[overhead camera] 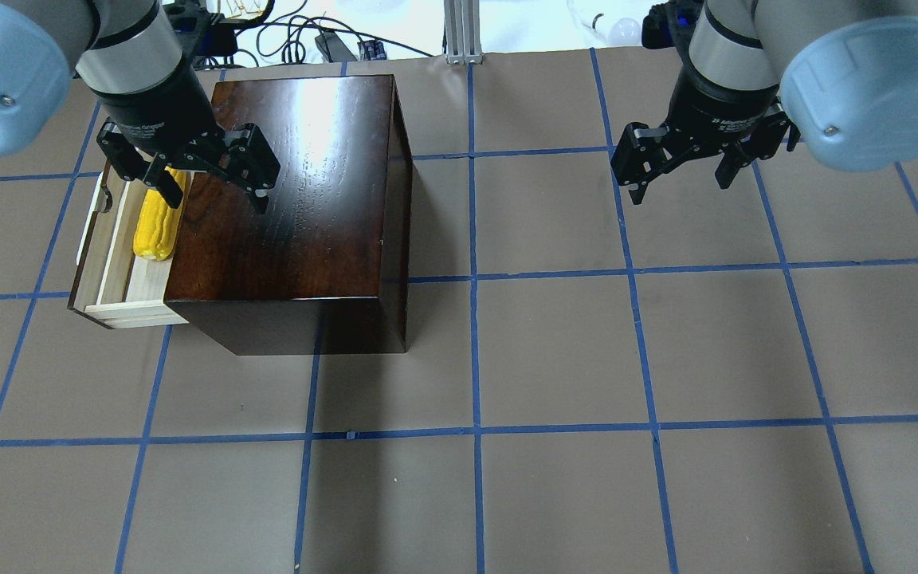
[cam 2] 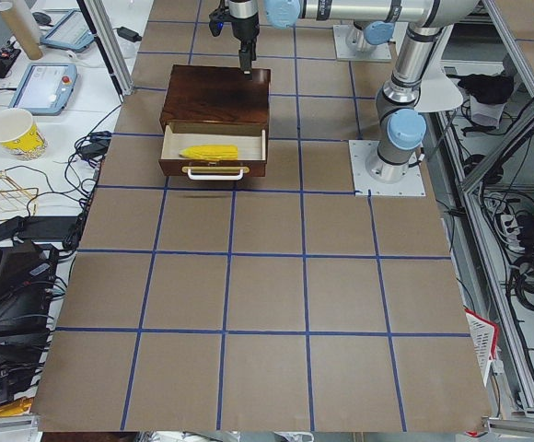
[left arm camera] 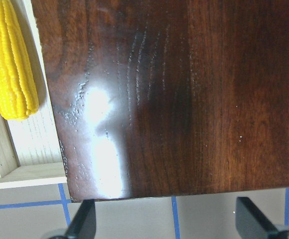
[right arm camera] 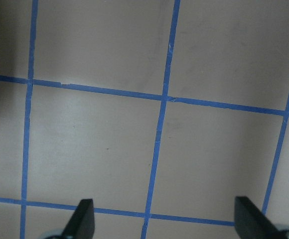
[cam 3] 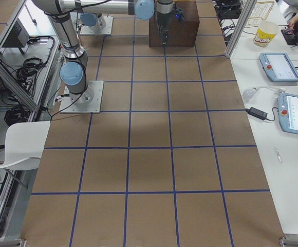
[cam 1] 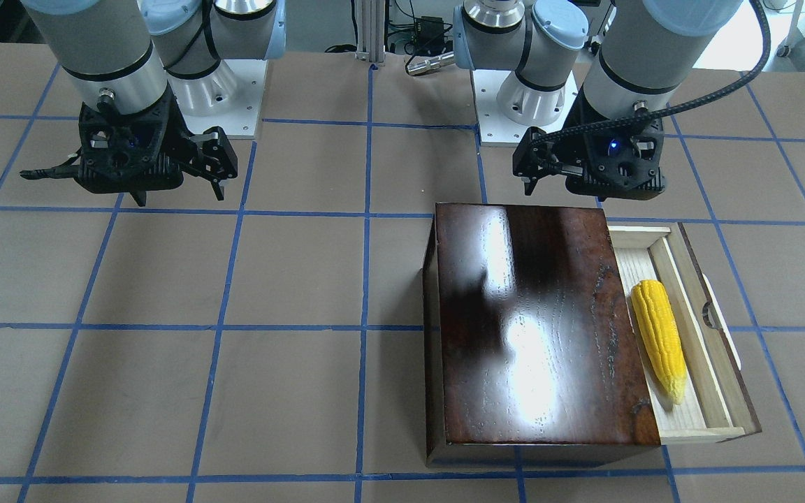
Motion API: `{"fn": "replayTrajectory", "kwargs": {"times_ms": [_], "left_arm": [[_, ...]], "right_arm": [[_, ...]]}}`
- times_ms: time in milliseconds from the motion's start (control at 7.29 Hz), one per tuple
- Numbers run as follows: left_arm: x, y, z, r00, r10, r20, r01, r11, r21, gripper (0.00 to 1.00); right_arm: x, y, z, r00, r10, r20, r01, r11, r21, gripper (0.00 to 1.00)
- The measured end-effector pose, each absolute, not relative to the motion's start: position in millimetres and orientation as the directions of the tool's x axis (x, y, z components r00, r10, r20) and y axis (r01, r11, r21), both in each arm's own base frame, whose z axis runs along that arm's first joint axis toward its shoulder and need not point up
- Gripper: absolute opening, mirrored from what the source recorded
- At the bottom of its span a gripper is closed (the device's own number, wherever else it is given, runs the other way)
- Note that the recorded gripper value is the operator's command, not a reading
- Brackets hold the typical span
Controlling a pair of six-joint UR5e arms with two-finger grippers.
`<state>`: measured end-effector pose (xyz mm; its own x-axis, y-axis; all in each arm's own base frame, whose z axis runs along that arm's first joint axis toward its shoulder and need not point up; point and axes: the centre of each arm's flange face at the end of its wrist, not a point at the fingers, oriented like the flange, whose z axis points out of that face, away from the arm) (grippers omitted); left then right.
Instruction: Open drawer and put corn inside
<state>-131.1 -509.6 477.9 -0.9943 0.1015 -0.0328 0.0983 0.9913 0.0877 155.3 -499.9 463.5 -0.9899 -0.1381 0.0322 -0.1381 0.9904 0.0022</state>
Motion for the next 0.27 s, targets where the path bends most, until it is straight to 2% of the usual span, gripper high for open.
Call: {"fn": "replayTrajectory", "kwargs": {"times_ms": [274], "left_arm": [[-131.9, -508.4, 477.3, -0.994, 0.103, -0.03, 0.1, 0.992, 0.081, 1.0]], "right_arm": [[155.1, -500.0, 463.4, -0.99, -0.138, 0.032, -0.138, 0.99, 0.002, 1.0]]}}
